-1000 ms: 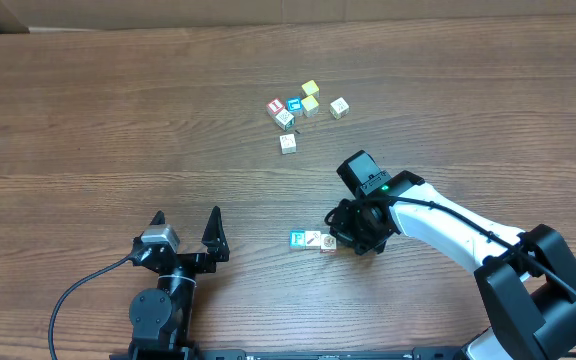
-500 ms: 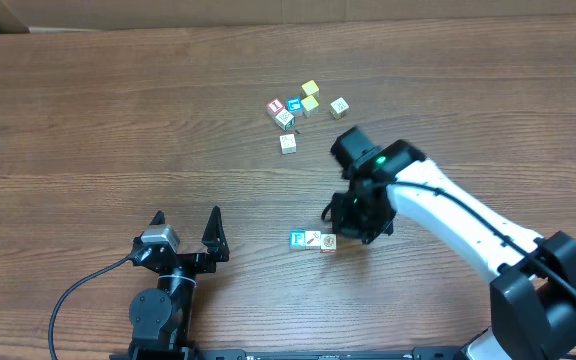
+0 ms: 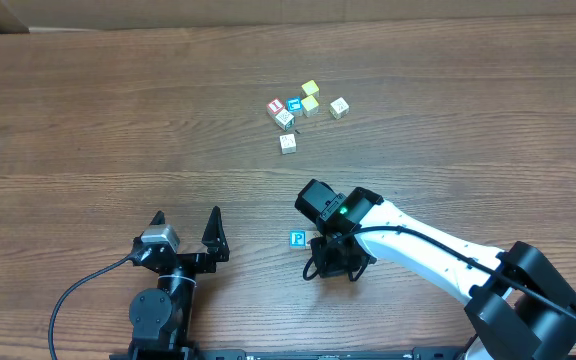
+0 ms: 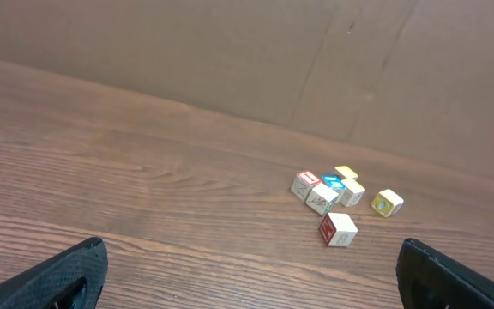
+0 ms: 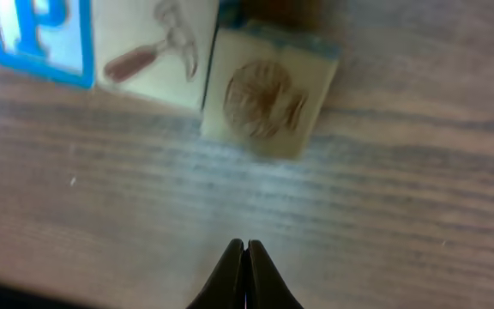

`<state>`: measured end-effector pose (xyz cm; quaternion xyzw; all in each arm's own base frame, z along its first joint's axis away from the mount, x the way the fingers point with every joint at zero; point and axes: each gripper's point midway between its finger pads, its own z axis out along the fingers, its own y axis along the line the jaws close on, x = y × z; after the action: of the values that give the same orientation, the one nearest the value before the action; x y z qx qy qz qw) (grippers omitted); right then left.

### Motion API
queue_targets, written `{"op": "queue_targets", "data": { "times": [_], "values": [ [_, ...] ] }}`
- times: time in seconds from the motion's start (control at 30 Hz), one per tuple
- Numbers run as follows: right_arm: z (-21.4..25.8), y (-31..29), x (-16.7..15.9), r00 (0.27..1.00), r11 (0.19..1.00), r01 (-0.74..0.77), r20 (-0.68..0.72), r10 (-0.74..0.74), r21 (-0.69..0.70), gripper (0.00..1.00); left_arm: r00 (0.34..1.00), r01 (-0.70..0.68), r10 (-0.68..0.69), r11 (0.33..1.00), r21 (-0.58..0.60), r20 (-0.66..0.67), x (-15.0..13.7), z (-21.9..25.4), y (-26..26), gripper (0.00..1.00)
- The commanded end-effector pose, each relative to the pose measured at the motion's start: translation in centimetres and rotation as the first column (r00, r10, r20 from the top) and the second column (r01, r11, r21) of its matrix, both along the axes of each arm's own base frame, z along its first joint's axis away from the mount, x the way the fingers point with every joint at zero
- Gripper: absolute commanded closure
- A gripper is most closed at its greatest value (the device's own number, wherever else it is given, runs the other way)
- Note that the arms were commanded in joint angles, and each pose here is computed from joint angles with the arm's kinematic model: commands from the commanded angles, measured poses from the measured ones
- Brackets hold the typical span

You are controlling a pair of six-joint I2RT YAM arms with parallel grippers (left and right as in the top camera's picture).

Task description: Flip 3 blocks

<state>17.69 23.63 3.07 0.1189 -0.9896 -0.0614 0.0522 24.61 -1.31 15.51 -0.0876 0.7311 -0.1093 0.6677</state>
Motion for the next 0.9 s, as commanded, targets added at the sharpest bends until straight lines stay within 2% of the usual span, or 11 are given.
{"op": "queue_targets", "data": {
  "times": [0.0, 0.87],
  "values": [
    [-0.5, -0.7, 0.4, 0.999, 0.999, 0.021, 0.044, -0.019, -0.027, 0.96, 1.0, 0.004, -0.004, 1.0, 0.014, 0.01, 0.0, 0.1, 0.0, 0.0],
    [-1.7, 0.1, 1.0, 0.998, 1.0, 0.013, 0.058, -0.013, 0.0, 0.96, 1.0, 0.004, -0.004, 1.0, 0.014, 0.009, 0.0, 0.1, 0.0, 0.0]
  ]
}}
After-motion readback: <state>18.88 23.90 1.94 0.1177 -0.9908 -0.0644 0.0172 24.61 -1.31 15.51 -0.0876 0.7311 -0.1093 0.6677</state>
